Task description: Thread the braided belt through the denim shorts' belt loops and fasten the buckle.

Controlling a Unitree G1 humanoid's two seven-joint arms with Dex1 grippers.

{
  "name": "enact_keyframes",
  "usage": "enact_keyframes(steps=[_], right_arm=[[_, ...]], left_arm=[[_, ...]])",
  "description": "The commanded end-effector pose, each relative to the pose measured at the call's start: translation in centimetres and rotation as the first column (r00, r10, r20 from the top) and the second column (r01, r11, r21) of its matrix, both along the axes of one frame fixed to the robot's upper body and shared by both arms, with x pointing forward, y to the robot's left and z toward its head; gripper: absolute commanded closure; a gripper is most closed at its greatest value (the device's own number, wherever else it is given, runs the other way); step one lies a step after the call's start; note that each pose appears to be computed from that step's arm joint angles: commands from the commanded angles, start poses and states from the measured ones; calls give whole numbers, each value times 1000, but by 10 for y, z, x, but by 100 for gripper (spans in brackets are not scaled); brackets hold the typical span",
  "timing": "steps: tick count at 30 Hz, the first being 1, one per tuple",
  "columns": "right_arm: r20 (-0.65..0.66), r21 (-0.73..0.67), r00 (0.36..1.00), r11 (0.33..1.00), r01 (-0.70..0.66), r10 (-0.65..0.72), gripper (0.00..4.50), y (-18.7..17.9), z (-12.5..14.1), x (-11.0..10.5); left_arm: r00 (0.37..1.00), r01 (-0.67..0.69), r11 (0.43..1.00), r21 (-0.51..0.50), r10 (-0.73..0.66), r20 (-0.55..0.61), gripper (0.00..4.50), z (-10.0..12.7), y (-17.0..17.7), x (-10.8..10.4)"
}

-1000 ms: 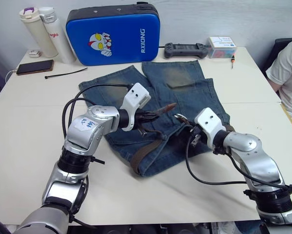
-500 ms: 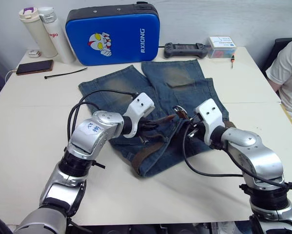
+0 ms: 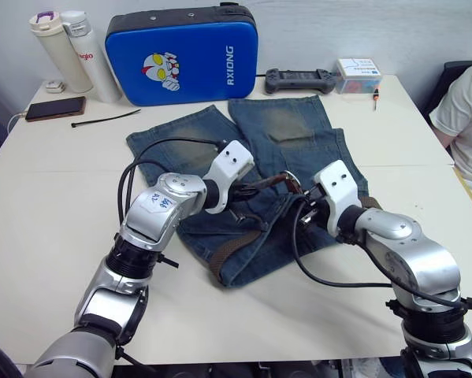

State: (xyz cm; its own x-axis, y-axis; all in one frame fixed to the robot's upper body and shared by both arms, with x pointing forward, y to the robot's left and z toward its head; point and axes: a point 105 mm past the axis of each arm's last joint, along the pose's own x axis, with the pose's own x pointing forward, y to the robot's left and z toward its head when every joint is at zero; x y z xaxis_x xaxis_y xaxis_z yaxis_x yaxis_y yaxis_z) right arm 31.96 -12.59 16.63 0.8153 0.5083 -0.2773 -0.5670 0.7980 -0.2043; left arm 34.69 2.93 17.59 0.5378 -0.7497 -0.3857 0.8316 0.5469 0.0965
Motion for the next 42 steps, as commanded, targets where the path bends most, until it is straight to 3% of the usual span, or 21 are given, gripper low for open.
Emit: enact_keyframes(steps=[1,15,24,29,33,42], right_arm=[[35,22,999,1000,-16,15,445,4,10,-3],[-108,50,994,999,13,-8,445,-2,-6,-5],[-243,254,964,966,-42,106,445,20,-1,-17],[-263,319,965,944,89,-2,445,2,4,-3],[-290,347,957,933,97,9,445,4,4,-4],[-354,494,931,828,267,-90,445,-13,5,10]], left_arm=[[996,55,998,-43,-52,67,450,23,-11,-9],[985,96,995,-28,-91,145,450,30,-21,-14],[963,156,988,5,-153,222,450,28,-38,-15],[965,149,988,34,-152,216,450,23,-30,-15],[966,137,990,43,-143,215,450,19,-23,-13],[968,137,990,40,-143,209,450,18,-21,-16]])
